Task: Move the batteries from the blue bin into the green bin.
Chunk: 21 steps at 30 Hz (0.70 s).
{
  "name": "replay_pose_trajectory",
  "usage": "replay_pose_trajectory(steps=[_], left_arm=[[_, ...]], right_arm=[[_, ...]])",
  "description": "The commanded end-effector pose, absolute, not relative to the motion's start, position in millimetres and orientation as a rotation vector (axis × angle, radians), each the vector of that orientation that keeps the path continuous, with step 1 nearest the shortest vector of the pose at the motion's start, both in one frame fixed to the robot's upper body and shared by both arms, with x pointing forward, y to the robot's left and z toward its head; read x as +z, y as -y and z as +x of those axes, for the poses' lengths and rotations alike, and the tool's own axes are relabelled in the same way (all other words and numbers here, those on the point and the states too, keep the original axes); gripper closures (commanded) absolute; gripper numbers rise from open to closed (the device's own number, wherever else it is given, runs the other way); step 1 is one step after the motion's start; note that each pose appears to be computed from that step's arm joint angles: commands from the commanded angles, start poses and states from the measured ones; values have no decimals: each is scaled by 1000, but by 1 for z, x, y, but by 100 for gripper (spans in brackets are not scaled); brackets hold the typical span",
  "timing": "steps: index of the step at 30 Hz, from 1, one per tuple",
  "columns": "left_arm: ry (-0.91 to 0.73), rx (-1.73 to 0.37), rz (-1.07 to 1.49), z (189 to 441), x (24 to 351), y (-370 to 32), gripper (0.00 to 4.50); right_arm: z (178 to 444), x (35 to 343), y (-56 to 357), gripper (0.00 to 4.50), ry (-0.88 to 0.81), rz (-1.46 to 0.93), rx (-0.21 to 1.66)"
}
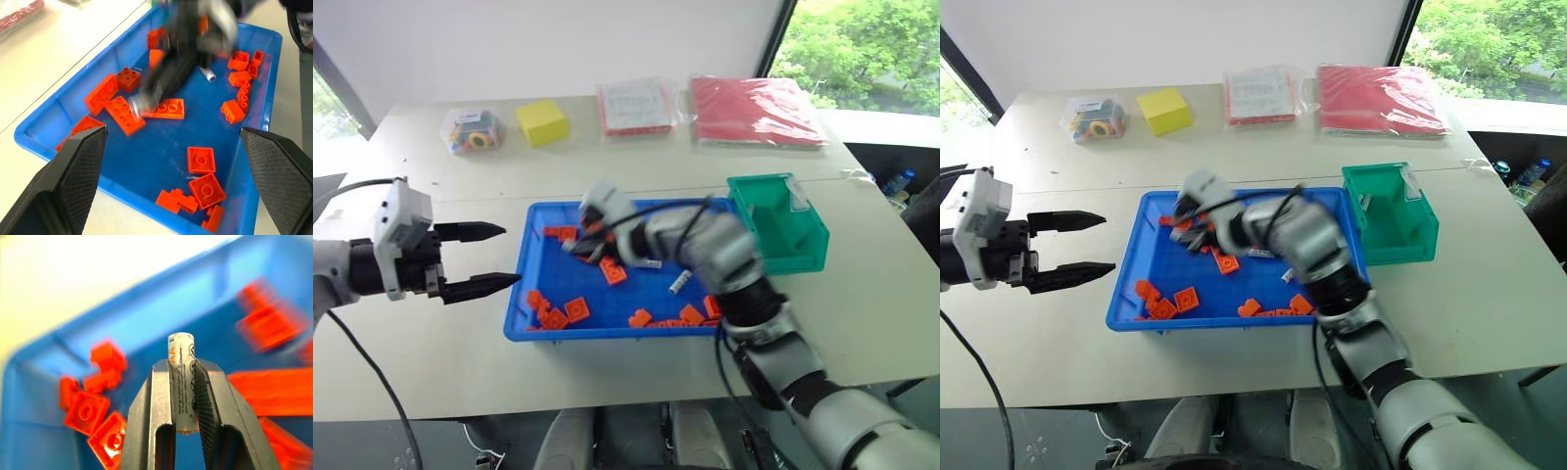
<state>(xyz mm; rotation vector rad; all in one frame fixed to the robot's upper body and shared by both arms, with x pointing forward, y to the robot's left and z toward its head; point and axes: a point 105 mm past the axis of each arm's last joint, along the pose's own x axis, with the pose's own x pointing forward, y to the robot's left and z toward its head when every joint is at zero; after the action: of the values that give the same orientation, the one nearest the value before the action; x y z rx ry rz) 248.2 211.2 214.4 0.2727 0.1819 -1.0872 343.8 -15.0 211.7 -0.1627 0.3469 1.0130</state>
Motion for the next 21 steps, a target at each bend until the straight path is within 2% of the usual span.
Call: replay_pose_trajectory(steps=[1, 6, 11, 15, 19, 20, 21], left_arm=[[-148, -1114, 283, 248, 218, -203, 0], [-108, -1143, 262, 256, 222, -194, 0], [-82, -1172, 252, 264, 228, -188, 0], [-72, -1191, 252, 268, 229, -185, 0], [-66, -1204, 251, 271, 229, -183, 0], [-65, -1206, 252, 272, 228, -183, 0], [-65, -1207, 252, 272, 228, -183, 0]], right_arm=[[359, 252, 88, 443, -229, -135, 773], [369, 248, 199, 443, -227, -207, 385], [366, 225, 247, 443, -264, -208, 209], [363, 209, 256, 240, -279, -199, 155], [358, 208, 252, 33, -266, -209, 175], [356, 215, 243, 3, -231, -222, 225], [353, 222, 232, 3, -195, -233, 281]])
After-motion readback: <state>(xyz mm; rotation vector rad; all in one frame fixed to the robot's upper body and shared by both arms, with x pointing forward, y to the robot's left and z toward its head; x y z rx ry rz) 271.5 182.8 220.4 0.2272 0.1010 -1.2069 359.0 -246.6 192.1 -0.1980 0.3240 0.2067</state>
